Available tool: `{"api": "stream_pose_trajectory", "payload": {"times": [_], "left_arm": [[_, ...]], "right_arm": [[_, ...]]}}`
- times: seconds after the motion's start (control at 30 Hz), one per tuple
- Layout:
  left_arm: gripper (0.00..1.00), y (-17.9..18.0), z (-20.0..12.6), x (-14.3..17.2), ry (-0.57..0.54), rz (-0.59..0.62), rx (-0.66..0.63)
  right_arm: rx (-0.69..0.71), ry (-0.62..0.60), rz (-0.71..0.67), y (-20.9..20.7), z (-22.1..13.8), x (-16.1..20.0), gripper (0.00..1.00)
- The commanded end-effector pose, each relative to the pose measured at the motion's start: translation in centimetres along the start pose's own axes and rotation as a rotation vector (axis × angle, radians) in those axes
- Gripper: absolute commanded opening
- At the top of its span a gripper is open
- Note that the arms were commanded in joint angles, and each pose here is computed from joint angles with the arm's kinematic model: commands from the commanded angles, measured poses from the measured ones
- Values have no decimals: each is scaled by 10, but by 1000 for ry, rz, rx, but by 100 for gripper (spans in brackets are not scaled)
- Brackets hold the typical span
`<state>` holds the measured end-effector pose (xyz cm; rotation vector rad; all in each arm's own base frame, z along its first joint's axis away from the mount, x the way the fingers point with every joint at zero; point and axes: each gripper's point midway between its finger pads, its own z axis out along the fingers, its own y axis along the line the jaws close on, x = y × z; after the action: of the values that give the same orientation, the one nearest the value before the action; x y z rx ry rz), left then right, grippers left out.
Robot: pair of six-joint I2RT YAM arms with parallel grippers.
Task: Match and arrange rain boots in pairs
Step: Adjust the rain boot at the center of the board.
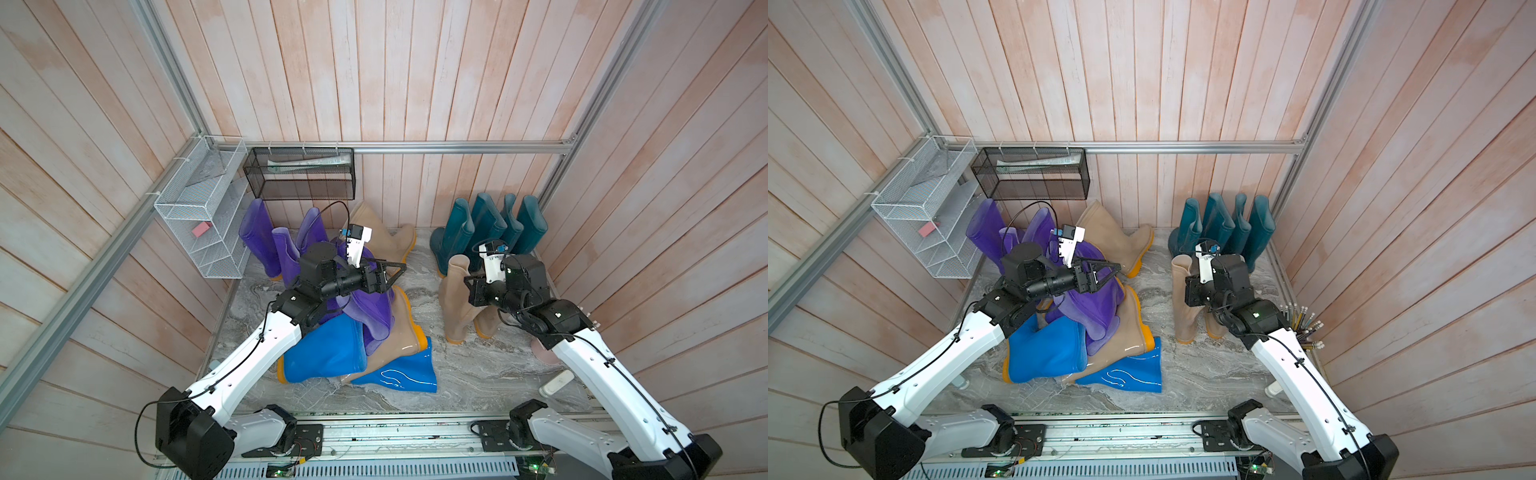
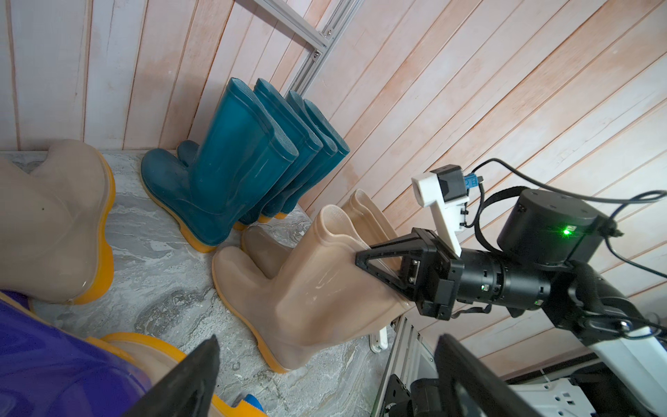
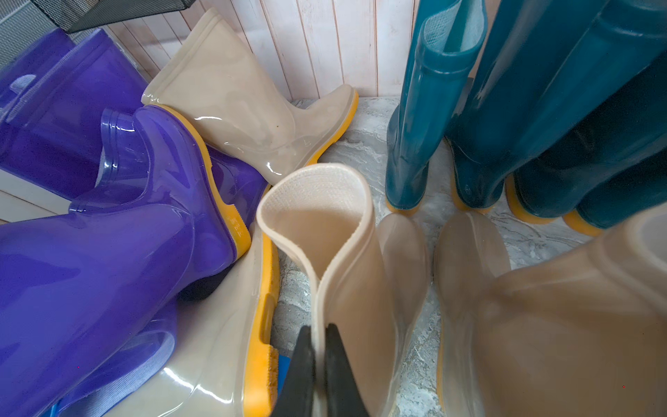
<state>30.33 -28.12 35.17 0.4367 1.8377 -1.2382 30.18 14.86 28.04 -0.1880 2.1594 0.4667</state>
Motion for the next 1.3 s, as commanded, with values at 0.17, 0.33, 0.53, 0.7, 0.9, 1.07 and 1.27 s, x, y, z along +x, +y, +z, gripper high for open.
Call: {"api": "stream_pose_trajectory", "payload": {"times": [0.17,0.33,0.53,0.7,0.9,1.07,1.27], "left_arm": [[96,23,-35,-26,-100,24,-127],[97,44,-54,-37,-141,14,-195],[97,58,-54,-46,-147,13,-232],[97,62,-51,-50,-141,14,-236],[97,64,-49,-50,-138,15,-240],[97,65,-45,-51,-133,11,-230],[98,71,-40,-53,-123,17,-241]], "right_arm": [[-122,-106,0,24,10,-25,0],[-179,-100,2,38,21,-25,0],[-238,-110,18,57,32,-32,0],[-231,-98,20,56,41,-28,0],[-235,-98,21,56,40,-24,0],[-225,-85,13,54,41,-21,0],[-233,-80,6,55,41,-19,4]]}}
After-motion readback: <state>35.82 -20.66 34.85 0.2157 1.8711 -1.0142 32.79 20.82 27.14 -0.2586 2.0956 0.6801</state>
